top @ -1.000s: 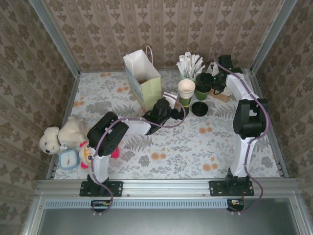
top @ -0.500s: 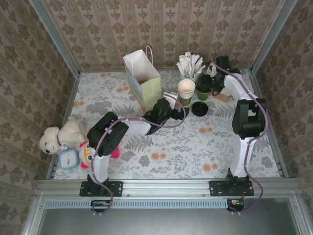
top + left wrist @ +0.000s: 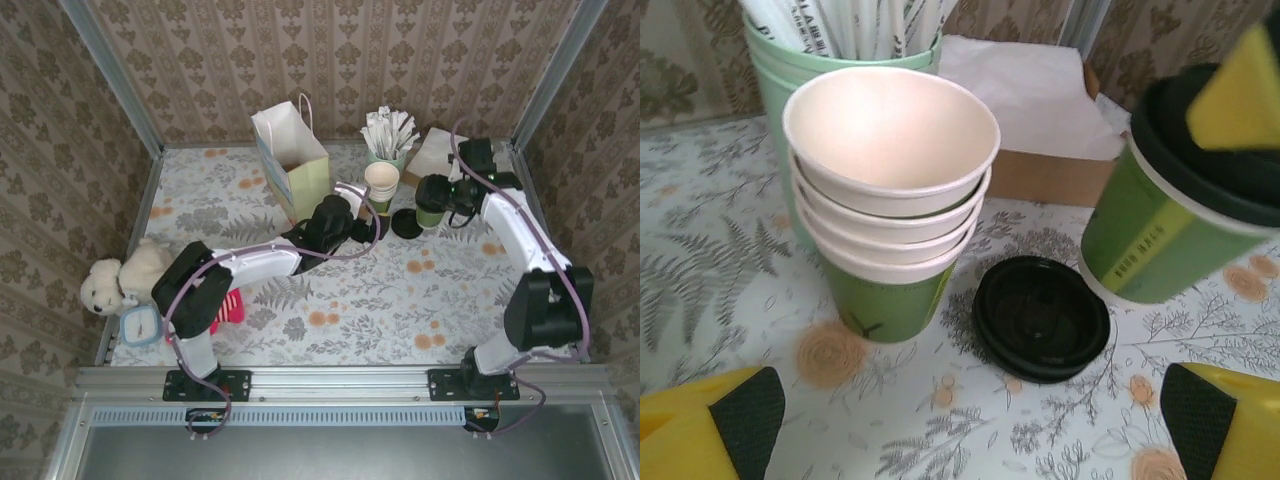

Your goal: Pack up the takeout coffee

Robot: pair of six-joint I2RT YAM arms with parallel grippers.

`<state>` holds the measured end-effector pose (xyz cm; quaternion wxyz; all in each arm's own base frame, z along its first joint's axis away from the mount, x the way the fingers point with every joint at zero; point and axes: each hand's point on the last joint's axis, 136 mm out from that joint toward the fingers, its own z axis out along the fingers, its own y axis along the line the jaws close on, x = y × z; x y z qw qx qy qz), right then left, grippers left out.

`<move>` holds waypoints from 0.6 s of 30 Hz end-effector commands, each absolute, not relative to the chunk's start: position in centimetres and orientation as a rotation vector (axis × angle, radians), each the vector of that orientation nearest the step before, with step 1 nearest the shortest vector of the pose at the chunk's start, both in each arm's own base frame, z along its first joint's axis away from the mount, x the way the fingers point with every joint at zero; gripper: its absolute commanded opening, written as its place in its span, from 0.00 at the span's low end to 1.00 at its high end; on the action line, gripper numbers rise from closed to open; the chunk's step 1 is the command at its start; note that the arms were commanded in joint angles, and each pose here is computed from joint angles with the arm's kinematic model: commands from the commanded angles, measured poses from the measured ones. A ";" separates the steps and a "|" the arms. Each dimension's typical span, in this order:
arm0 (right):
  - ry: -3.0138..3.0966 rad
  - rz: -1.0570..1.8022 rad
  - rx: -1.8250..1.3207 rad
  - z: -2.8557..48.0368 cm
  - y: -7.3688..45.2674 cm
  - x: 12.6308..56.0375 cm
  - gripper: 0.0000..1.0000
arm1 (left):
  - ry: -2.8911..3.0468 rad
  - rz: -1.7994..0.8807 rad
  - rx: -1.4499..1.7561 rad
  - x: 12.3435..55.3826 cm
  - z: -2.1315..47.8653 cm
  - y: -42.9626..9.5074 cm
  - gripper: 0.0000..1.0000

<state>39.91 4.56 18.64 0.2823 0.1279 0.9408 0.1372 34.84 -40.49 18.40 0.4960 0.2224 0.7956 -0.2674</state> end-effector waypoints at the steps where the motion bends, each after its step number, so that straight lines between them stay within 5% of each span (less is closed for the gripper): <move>1: 2.547 0.456 0.366 17.9 7.8 37.0 0.70 | 2.090 -0.501 0.448 34.4 18.1 -36.9 1.00; 10: 2.646 0.483 0.305 12.9 15.5 32.5 0.70 | 2.455 -0.269 0.170 32.9 14.0 -27.6 1.00; 18: 2.699 0.447 0.224 11.8 16.2 31.4 0.79 | 2.531 -0.301 0.169 32.8 12.3 -27.4 1.00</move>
